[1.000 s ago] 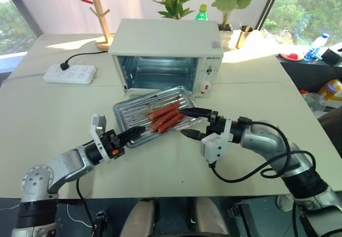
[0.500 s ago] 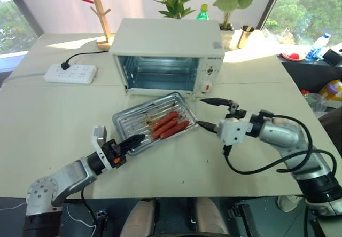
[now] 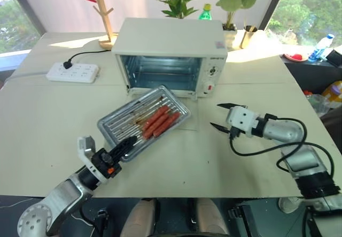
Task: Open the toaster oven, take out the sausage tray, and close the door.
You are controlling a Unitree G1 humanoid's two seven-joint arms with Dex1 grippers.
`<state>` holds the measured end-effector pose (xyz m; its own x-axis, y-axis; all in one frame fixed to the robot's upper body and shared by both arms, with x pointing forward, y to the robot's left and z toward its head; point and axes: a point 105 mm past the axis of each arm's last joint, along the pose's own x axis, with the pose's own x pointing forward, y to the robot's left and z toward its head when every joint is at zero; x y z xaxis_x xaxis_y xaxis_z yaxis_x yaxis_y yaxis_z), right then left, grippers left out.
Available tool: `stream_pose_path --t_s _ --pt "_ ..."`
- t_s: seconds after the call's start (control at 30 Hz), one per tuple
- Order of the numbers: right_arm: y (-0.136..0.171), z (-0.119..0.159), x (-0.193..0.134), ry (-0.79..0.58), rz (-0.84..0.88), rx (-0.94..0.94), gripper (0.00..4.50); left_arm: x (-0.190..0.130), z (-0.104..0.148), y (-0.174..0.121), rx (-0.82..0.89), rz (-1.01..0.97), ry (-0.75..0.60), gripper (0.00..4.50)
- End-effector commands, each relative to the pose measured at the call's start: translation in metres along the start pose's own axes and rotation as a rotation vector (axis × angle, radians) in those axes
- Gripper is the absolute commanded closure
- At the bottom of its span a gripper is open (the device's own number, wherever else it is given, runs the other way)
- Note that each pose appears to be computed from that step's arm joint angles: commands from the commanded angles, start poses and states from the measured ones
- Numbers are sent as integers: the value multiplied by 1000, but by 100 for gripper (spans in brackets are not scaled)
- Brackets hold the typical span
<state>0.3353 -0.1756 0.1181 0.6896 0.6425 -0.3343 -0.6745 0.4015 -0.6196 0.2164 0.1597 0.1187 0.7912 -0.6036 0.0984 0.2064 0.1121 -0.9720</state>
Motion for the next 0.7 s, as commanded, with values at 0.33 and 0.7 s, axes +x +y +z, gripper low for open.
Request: stream_pose_path --t_s 0.33,0.7 --pt "7 9 26 -71 128 230 108 -39 10 -33 37 -25 -343 450" --pt "13 18 45 -104 222 300 108 -77 16 -40 37 32 -575 450"
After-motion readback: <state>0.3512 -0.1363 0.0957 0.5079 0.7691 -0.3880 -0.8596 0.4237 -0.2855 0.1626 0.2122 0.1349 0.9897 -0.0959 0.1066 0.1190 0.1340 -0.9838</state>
